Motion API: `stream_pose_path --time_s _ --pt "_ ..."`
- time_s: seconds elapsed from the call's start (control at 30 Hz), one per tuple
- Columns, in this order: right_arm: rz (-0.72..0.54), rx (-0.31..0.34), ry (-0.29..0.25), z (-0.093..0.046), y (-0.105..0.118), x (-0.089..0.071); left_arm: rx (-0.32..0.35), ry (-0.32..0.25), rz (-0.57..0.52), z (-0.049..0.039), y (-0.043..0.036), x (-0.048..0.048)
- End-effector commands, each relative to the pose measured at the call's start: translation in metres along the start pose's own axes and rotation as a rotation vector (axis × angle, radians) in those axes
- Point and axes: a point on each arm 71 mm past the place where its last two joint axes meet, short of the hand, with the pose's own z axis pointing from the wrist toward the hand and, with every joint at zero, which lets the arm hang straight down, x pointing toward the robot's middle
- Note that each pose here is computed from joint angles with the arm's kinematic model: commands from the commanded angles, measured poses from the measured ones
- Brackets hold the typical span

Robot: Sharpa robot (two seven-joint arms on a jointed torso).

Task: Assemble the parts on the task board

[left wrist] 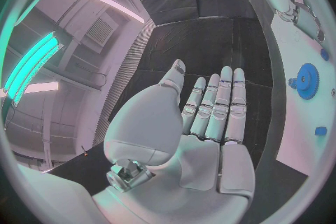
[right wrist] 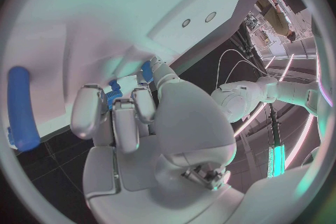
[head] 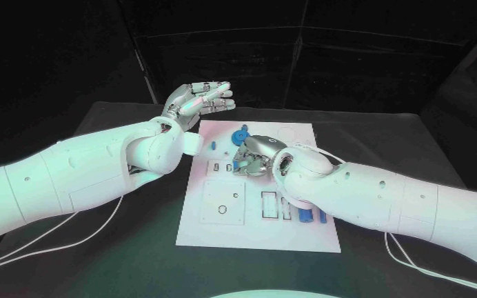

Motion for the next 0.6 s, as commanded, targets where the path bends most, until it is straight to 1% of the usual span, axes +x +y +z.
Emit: stream_pose_path --time_s 0.03,0.33,0.6 --pt "-0.005 0.031 0.005 -0.0005 -0.0035 0.0031 0.014 0.005 -0.001 0.0005 -0.0020 0.0008" --pt "0.018 0.023 -0.035 -0.0011 -0.0010 0.0006 0.013 0.006 -0.002 0.0007 -0.0018 0.0010" --pt "0.079 -0.004 -0.117 -0.0057 0.0020 -0.0051 0.012 0.009 -0.003 0.0009 -0.0016 0.0015"
